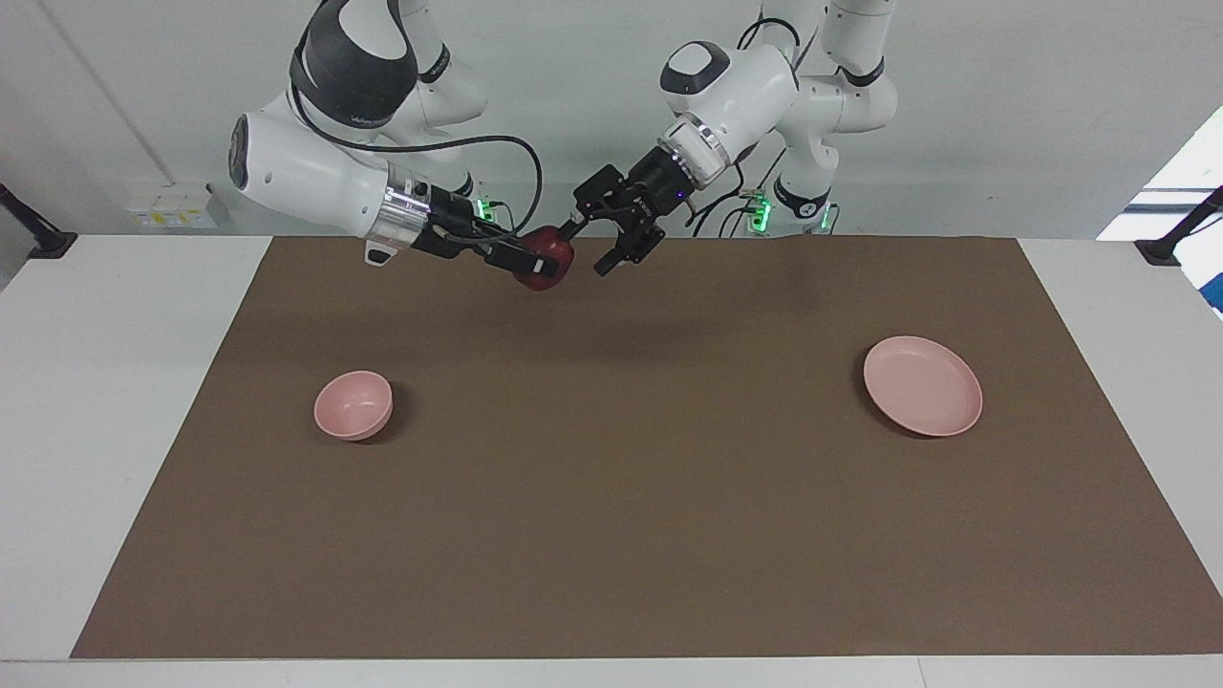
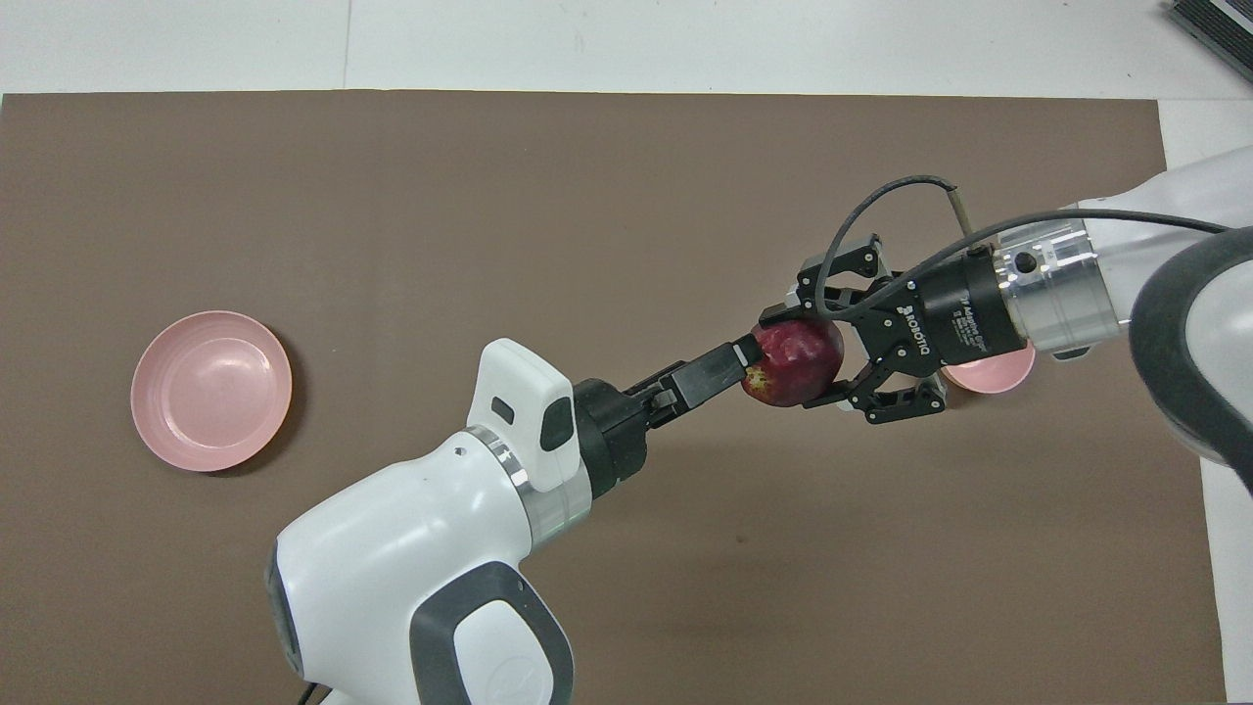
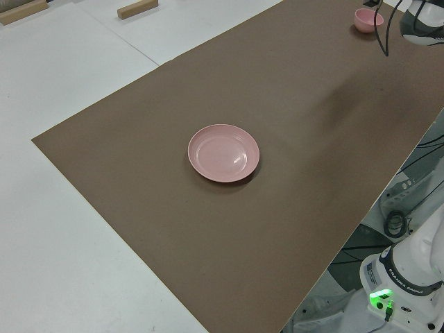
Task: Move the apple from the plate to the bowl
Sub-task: 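Move the apple over the pink bowl with the right gripper while the left gripper withdraws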
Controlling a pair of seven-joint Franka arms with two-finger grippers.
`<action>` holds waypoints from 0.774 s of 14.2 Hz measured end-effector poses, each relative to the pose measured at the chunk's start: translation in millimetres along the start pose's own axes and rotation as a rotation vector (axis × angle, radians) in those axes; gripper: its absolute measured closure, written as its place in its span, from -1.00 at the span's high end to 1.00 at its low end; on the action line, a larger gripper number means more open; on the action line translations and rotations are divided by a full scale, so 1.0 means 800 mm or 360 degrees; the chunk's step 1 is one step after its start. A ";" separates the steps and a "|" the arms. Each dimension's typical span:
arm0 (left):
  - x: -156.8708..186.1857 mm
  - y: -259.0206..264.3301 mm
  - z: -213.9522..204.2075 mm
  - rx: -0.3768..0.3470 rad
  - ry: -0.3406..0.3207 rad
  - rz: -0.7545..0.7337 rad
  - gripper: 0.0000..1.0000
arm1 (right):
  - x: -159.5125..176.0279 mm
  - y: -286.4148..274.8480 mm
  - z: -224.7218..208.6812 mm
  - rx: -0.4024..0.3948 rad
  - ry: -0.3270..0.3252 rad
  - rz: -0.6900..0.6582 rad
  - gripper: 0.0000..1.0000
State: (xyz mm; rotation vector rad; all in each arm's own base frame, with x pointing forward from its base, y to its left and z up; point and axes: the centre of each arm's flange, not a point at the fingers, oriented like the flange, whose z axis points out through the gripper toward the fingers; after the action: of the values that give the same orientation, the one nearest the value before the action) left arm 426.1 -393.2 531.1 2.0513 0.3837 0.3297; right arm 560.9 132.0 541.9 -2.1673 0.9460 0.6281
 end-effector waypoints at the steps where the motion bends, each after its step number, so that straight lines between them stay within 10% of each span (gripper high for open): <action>1: 0.007 -0.005 0.000 0.0010 -0.0050 -0.0018 1.00 | 0.004 0.004 -0.007 -0.0046 0.0060 -0.0069 0.62; 6: 0.059 -0.045 -0.011 0.0198 -0.0303 0.0079 1.00 | 0.036 0.037 -0.044 -0.0421 0.0368 -0.0488 0.62; 11: 0.119 -0.112 -0.056 0.0857 -0.0617 0.0529 1.00 | 0.098 0.073 -0.063 -0.0680 0.0502 -0.0842 0.62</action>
State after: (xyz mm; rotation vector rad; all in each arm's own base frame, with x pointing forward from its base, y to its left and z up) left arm 484.0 -277.8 481.2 2.6454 -0.1297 0.0130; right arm 572.1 30.4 500.7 -2.8085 0.3595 0.2422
